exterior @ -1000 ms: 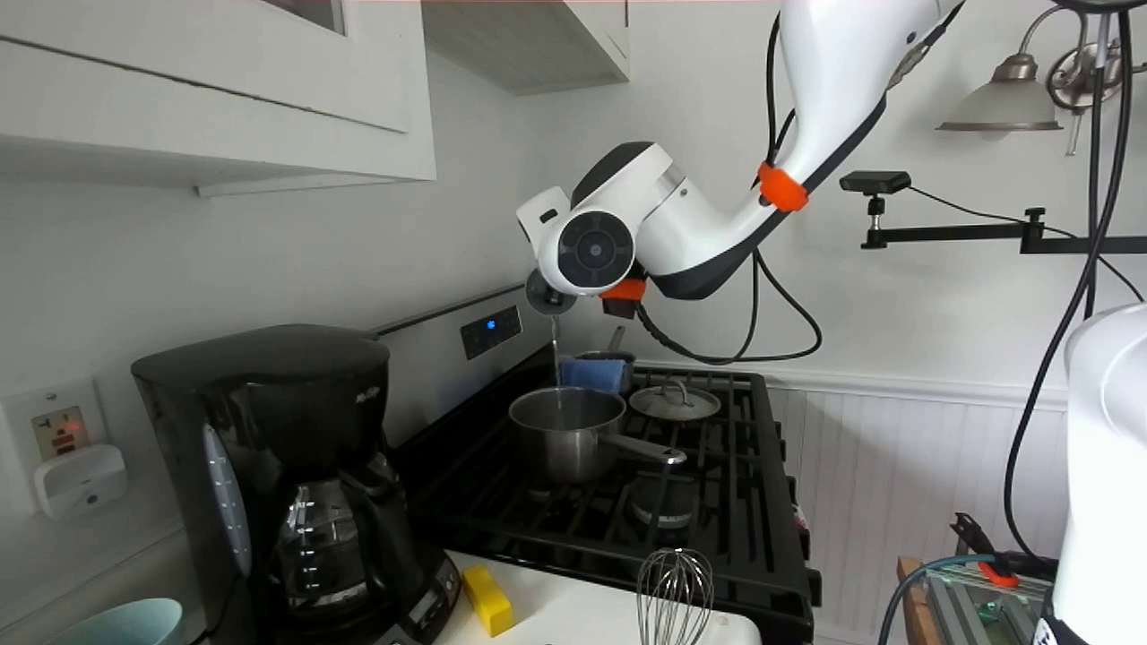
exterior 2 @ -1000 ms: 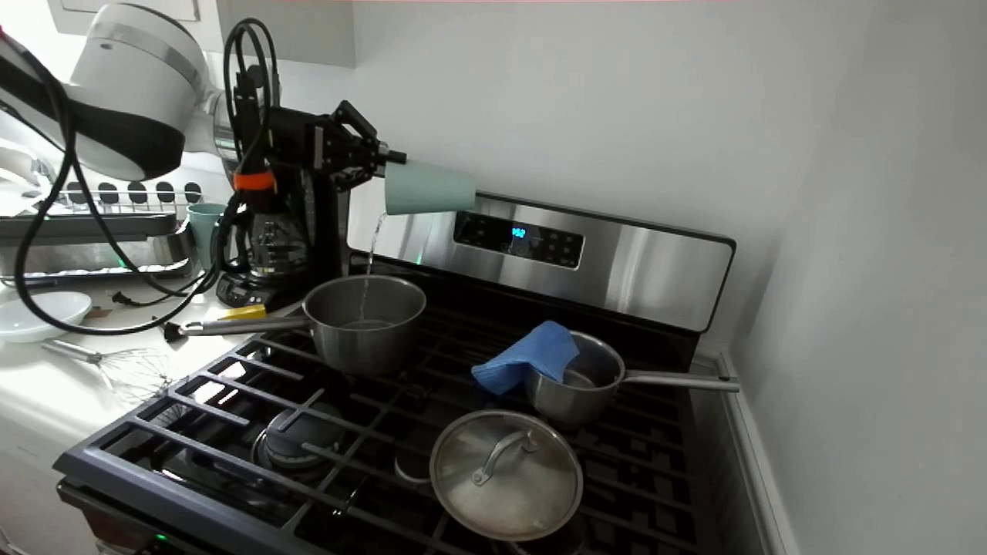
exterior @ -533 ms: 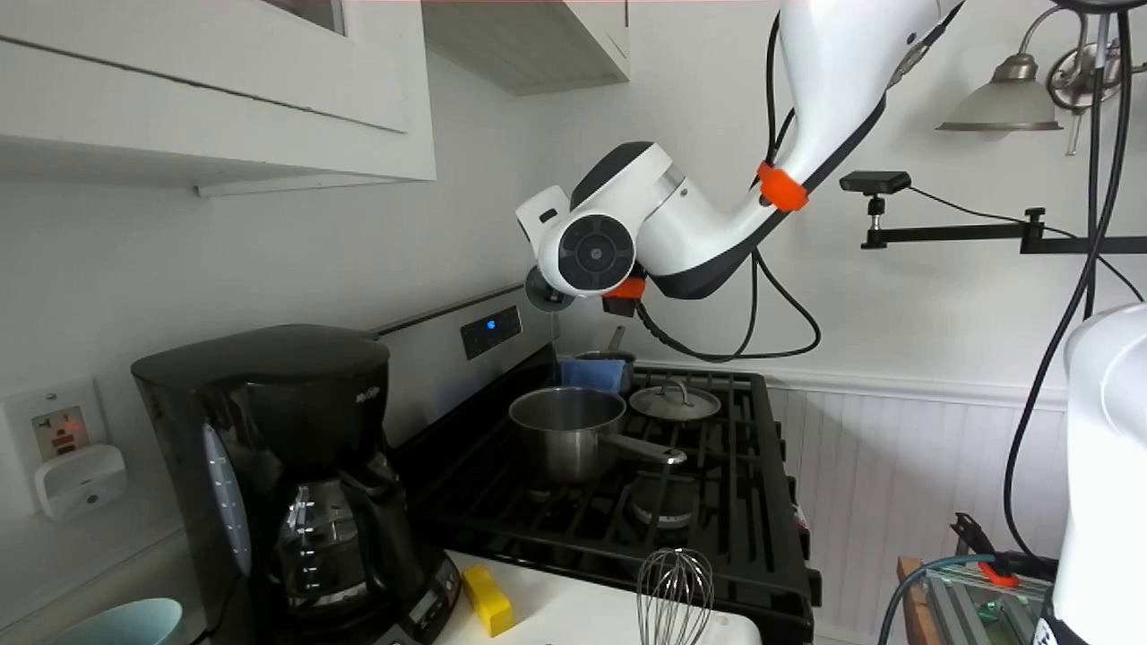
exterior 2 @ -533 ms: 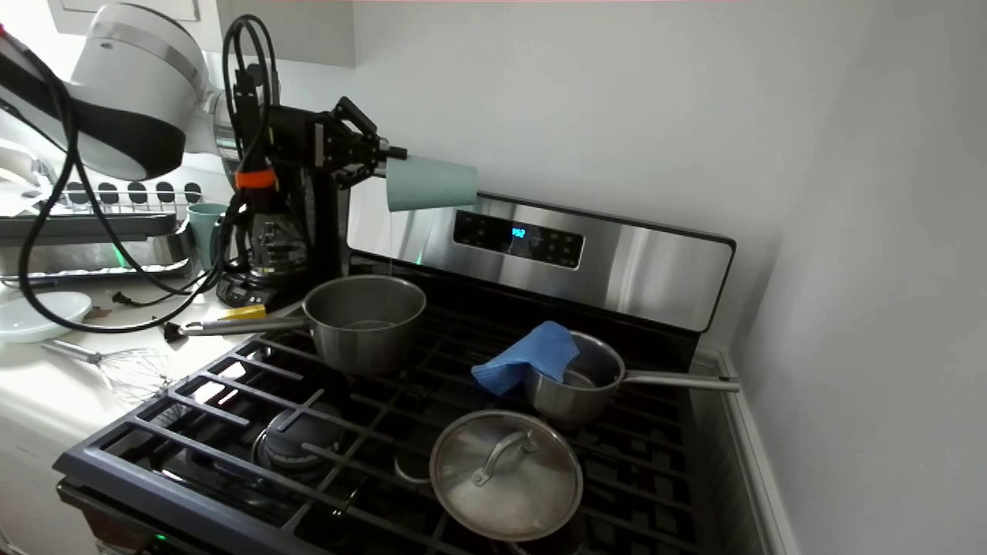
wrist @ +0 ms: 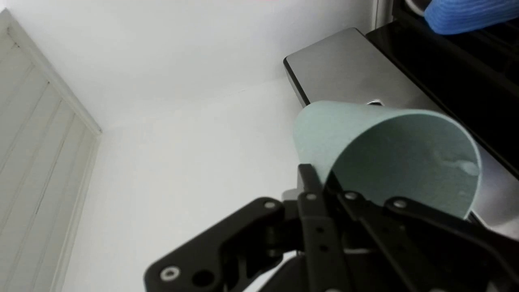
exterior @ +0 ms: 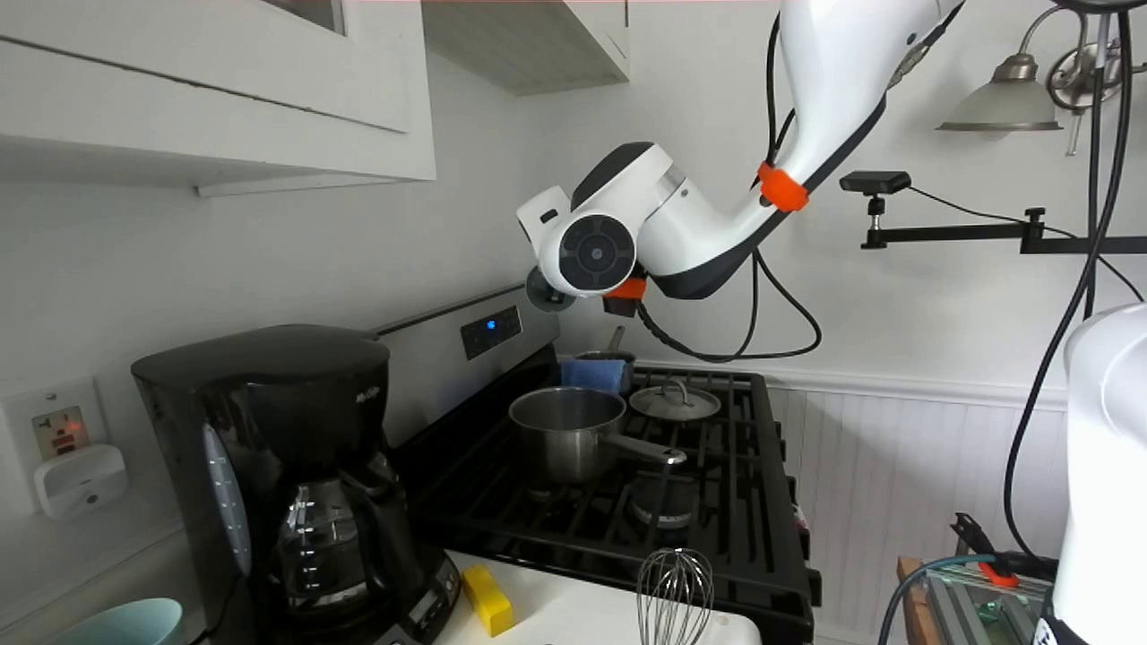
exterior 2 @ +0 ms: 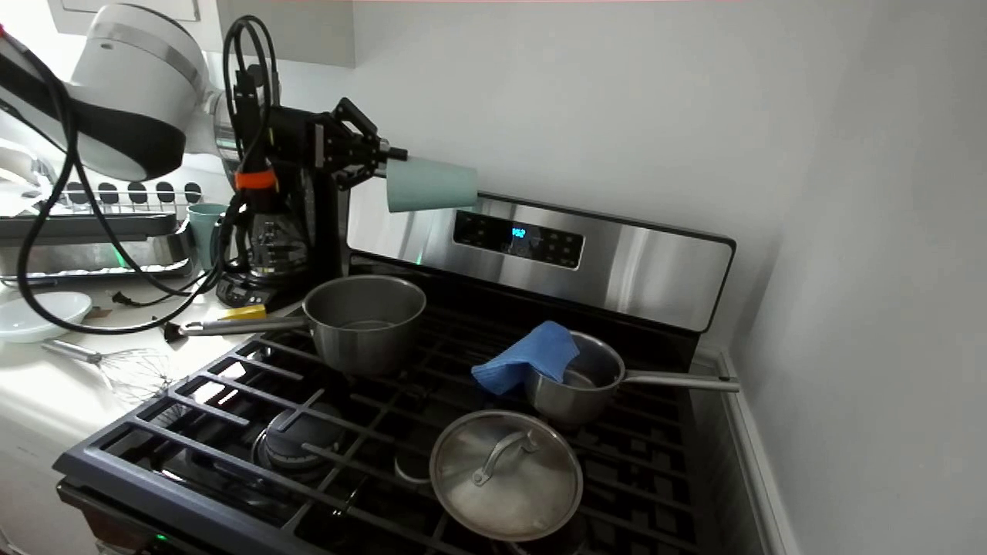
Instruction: Open the pot, pour the content of the cup into it, then close the pot
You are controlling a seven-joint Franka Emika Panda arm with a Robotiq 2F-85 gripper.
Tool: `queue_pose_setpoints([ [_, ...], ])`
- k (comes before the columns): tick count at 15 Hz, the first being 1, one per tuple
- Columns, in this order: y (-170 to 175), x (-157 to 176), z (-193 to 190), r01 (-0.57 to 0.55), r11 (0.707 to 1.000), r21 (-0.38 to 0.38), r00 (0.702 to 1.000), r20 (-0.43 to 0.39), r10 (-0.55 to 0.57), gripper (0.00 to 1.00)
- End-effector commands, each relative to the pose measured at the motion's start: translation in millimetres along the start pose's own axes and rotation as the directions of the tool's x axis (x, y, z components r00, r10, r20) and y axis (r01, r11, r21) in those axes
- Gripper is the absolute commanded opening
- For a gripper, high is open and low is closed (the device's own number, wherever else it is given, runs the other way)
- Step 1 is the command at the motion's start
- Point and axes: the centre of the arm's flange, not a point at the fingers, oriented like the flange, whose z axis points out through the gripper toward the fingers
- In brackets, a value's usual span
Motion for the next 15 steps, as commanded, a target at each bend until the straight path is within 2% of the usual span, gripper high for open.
queue_pose_setpoints([
  [1, 7.7, -8.2, -1.1, 0.004, 0.999, 0.052, 1.0, 0.005, -0.004, 0.01],
  [4, 12.3, -10.5, 1.3, -0.008, 0.987, 0.16, 1.0, 0.02, 0.005, 0.01],
  [8, 26.1, -13.2, 4.2, -0.053, 0.947, 0.318, 0.997, 0.061, 0.036, 0.01],
  [13, 48.3, -14.4, 2.2, -0.087, 0.861, 0.501, 0.996, 0.067, 0.062, 0.01],
  [15, 56.6, -12.0, -0.5, -0.115, 0.815, 0.568, 0.993, 0.085, 0.081, 0.01],
])
